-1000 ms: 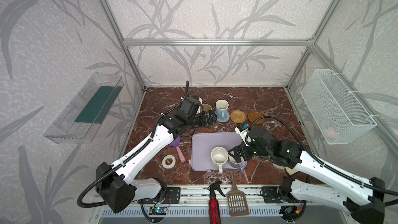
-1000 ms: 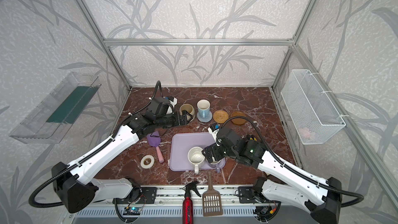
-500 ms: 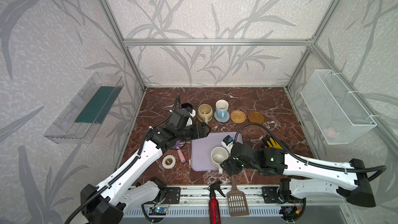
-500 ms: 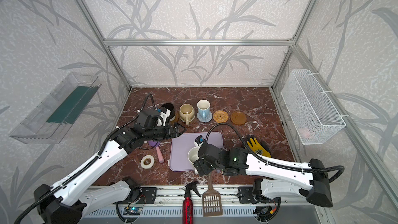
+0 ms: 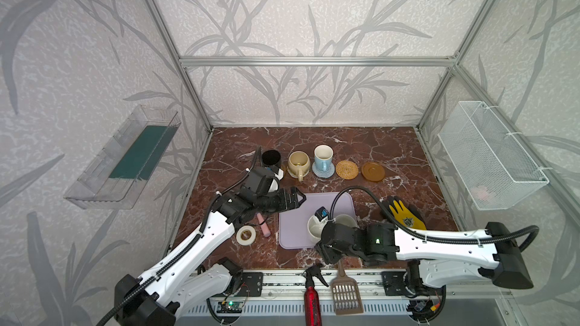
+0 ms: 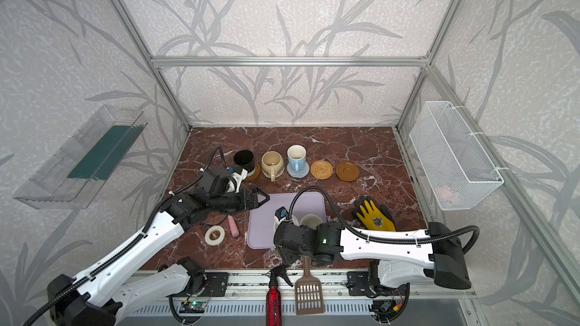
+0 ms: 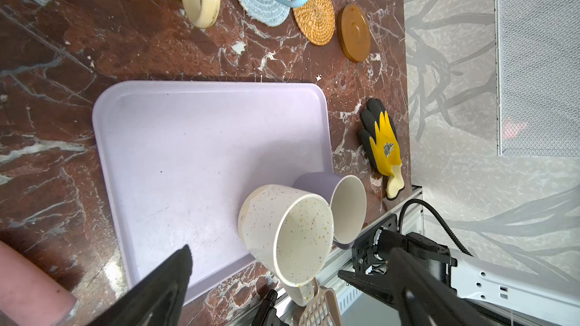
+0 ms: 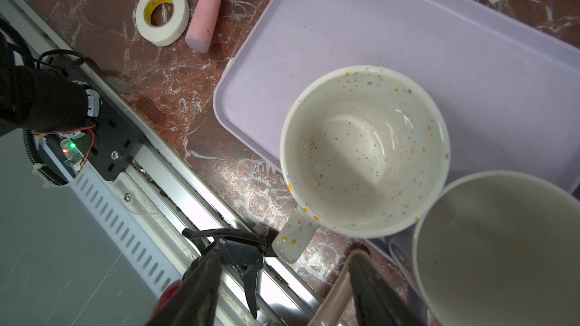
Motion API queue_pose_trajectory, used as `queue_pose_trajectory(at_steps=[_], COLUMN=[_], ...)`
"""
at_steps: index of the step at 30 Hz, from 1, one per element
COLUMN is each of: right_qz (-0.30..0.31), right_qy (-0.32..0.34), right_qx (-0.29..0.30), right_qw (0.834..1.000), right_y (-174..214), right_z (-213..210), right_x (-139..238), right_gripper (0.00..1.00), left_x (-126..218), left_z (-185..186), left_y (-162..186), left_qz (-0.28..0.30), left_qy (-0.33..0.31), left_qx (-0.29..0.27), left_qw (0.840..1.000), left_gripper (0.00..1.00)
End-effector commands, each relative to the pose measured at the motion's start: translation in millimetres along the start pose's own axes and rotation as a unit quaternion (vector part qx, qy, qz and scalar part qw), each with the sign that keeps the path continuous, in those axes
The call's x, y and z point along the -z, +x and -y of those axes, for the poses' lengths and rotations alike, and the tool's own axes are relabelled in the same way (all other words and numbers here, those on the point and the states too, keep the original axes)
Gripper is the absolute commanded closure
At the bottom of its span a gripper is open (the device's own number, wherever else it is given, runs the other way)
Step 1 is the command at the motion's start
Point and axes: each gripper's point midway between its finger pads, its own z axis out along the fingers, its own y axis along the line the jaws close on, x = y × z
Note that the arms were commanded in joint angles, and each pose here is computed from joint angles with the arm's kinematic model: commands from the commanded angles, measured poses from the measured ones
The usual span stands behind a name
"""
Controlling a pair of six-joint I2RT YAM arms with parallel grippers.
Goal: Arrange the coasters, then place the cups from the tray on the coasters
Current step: 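Grasp the white speckled mug on the tray with right gripper while left gripper hovers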
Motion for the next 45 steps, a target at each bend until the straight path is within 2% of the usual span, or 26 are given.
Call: queue_pose_trajectory(at_steps=[1,8,19,28,45], right_qz=[0.004,-0.007,0.017,0.019,0.021], right_qy=[0.015,0.049,0.113,0.131,0.14], right_qx=[-0.018,-0.041,-0.048,-0.049,-0.048], right_qw=[1.0,0.998,0.992,0.99,0.989], right_y=[-2,10,-3,-9,-10], right_z=[-1,7,18,26,31], right_x=[-4,-19,-42,-55,-71], right_gripper=[0.4,0.5,0.62,0.69,0.81], left_x=[0,0,-7,-4,-7], left_z=[0,-6,-20,-43,-44], left_y=[3,8,14,20,23], left_qz=[0.0,0.004,0.005,0.021,0.018], left_qy=[0.013,0.013,0.0,-0.038,-0.032], left_qx=[0.016,0.024,0.039,0.054,0.059], left_qw=[1.0,1.0,0.999,0.998,0.998], left_gripper=[0.01,0.01,0.01,0.01,0.01])
